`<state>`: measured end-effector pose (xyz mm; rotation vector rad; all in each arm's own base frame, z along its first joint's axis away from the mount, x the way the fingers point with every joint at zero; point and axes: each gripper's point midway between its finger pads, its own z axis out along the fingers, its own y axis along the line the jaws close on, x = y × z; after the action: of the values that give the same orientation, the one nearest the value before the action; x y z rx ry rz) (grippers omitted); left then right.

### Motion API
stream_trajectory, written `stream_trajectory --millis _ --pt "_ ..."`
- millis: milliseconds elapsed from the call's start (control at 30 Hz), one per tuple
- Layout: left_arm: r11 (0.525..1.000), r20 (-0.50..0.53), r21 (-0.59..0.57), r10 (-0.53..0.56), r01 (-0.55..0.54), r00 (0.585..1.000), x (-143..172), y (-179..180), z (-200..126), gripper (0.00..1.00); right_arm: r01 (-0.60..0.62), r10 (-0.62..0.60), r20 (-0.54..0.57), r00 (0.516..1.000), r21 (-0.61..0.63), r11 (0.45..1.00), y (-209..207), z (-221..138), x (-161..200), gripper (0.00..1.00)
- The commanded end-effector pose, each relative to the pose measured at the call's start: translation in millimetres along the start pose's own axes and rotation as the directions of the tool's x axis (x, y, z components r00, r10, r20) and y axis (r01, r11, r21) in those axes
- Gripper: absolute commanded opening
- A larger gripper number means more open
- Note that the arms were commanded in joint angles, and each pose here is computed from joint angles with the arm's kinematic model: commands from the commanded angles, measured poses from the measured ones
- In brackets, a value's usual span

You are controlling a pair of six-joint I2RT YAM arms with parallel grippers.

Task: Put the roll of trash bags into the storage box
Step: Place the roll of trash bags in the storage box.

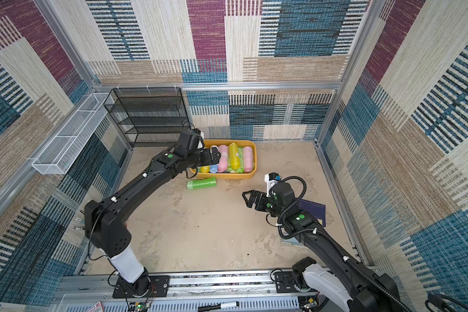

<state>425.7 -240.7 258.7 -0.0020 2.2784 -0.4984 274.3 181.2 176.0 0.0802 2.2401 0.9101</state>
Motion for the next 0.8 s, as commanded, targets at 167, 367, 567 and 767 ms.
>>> stream_trajectory --millis 167,367,567,767 --pt "0.993 0.161 -0.118 0.049 -0.030 0.986 22 54 -54 0.98 -0.002 -0.001 -0.060 0.998 -0.057 0.998 16 29 16 0.99" --pt "0.985 0.151 -0.174 0.045 -0.018 0.988 48 81 -81 0.98 -0.001 -0.006 -0.107 0.994 -0.059 0.998 32 55 25 0.99" --pt "0.982 0.150 -0.187 0.036 -0.007 0.988 73 98 -104 0.99 0.050 -0.053 -0.130 0.990 -0.027 0.998 44 91 17 0.99" --pt "0.984 0.160 -0.176 0.022 0.007 0.987 85 105 -132 0.98 0.346 -0.336 -0.265 0.904 -0.011 0.938 52 138 13 0.99"
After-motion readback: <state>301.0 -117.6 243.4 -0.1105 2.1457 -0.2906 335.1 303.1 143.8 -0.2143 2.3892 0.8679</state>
